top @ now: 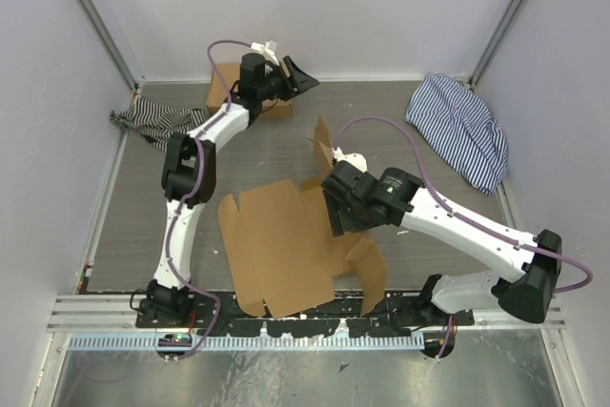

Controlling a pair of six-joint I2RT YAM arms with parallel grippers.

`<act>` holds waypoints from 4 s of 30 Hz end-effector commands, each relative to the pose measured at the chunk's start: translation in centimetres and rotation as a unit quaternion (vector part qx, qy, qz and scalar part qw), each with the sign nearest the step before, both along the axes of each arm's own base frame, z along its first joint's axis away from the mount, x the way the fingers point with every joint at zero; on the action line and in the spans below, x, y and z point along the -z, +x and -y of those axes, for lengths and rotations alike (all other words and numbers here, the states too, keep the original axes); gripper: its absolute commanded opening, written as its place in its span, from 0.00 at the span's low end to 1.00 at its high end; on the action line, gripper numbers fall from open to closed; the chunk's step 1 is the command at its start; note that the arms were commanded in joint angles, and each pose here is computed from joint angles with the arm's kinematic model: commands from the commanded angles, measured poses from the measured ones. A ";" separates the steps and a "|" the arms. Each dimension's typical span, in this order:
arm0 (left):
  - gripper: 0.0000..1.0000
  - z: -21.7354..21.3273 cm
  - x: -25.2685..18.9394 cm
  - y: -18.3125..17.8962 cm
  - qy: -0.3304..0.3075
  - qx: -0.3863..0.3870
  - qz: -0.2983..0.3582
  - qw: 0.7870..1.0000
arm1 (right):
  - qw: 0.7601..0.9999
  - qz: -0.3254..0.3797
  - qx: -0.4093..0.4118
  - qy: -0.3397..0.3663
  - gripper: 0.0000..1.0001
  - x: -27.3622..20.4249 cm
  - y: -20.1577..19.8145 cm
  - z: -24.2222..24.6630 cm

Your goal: Fold the paper box

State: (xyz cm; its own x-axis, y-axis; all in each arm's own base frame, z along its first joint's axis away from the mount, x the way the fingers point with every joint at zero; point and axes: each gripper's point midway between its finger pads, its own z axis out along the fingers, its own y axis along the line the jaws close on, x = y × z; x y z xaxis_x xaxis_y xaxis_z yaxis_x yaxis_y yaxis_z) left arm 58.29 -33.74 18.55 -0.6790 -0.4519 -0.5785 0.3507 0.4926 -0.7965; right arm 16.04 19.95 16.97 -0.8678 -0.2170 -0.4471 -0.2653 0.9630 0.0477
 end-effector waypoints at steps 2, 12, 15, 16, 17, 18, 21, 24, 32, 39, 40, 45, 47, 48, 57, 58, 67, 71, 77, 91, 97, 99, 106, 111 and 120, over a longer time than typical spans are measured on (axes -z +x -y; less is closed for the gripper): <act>0.61 2.2 -1.8 -0.9 -0.035 0.063 0.018 0.997 | 1.000 0.011 0.002 0.012 0.69 -1.1 0.4 -0.7; 0.47 4.3 1.8 -6.8 -0.012 0.164 0.019 0.986 | 1.000 0.006 -0.004 0.010 0.69 -0.5 0.5 -1.1; 0.45 3.9 2.8 -7.7 -0.010 0.165 0.021 0.986 | 1.000 0.008 -0.006 0.013 0.69 -0.5 0.5 -1.2; 0.45 3.9 3.0 -7.7 -0.009 0.165 0.024 0.986 | 1.000 0.008 -0.008 0.013 0.69 -0.6 0.6 -1.3; 0.44 3.9 3.3 -7.7 -0.010 0.166 0.023 0.986 | 1.000 0.008 -0.010 0.012 0.69 -0.5 0.6 -1.3; 0.44 3.9 3.5 -7.9 -0.013 0.170 0.020 0.985 | 1.000 0.007 -0.011 0.009 0.69 -0.3 0.6 -1.2; 0.39 4.0 3.2 -8.4 -0.033 0.180 0.023 0.983 | 1.000 0.004 -0.013 -0.002 0.69 0.0 0.5 -0.9; 0.34 3.1 3.1 -8.8 -0.040 0.172 0.025 0.984 | 1.000 0.005 -0.012 -0.003 0.69 0.0 0.5 -0.8; 0.26 0.9 1.8 -10.4 -0.046 0.182 0.030 0.982 | 1.000 0.013 -0.011 -0.001 0.69 -0.5 0.7 -0.6; 0.25 0.0 1.2 -13.9 -0.055 0.204 0.036 0.977 | 1.000 0.018 -0.013 0.004 0.69 -0.8 0.7 -0.7; 0.25 -0.1 1.2 -14.2 -0.057 0.203 0.039 0.977 | 1.000 0.018 -0.014 0.003 0.69 -0.7 0.7 -0.7; 0.24 -1.3 1.5 -14.5 -0.056 0.166 0.038 0.984 | 0.999 0.041 0.007 -0.026 0.62 -1.1 1.8 0.2; 0.24 -2.3 1.7 -14.8 -0.052 0.138 0.035 0.988 | 0.994 0.068 0.043 -0.068 0.50 -1.6 2.9 1.8; 0.24 -2.7 1.3 -15.0 -0.049 0.128 0.038 0.990 | 0.991 0.080 0.061 -0.089 0.45 -2.0 3.4 2.5; 0.25 -6.9 -1.3 -17.8 0.063 0.054 0.036 0.996 | 0.978 0.136 0.079 -0.139 0.08 -4.7 6.6 3.1; 0.25 -7.4 -1.6 -18.2 0.075 0.047 0.036 0.995 | 0.975 0.144 0.079 -0.148 0.05 -5.0 7.1 3.3; 0.27 -10.5 -3.5 -20.3 0.139 -0.003 0.006 0.990 | 0.948 0.221 -0.008 -0.231 0.01 -8.0 11.3 3.9; 0.28 -11.4 -4.4 -20.1 0.146 -0.024 -0.001 0.989 | 0.943 0.257 -0.091 -0.191 0.01 -9.6 11.7 2.2; 0.32 -12.9 -6.5 -18.5 0.136 -0.058 -0.004 0.989 | 0.899 0.363 -0.217 -0.110 0.01 -13.7 10.0 1.6; 0.38 -20.3 -11.8 -11.4 0.070 -0.194 0.053 0.977 | 0.909 0.240 -0.331 -0.080 0.01 -8.2 8.7 -0.2; 0.36 -17.8 -9.9 -7.4 0.017 -0.140 0.037 0.989 | 0.909 0.213 -0.352 -0.069 0.01 -6.6 8.6 -1.5; 0.34 -16.9 -8.3 -6.0 -0.006 -0.119 0.022 0.993 | 0.909 0.209 -0.354 -0.067 0.01 -6.4 8.5 -1.6; 0.31 -15.4 -3.2 -5.6 -0.046 -0.080 -0.019 0.996 | 0.914 0.190 -0.352 -0.072 0.01 -5.3 8.7 -1.8; 0.31 -15.0 -1.5 -7.1 -0.044 -0.058 -0.029 0.997 | 0.920 0.179 -0.340 -0.082 0.01 -4.4 9.3 -1.7; 0.32 -14.5 1.9 -10.6 -0.003 -0.038 -0.059 0.998 | 0.942 0.164 -0.283 -0.074 0.02 -4.1 11.9 -1.3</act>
State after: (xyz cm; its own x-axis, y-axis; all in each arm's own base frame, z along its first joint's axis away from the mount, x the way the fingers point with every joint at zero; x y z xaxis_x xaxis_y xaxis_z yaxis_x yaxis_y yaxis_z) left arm 49.13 -18.58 15.44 -0.7035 -0.5619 -0.4351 0.1398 0.4909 -0.8599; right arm 26.26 20.63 19.26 -0.3836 -0.7556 -0.5310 -0.7629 0.5833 -0.2789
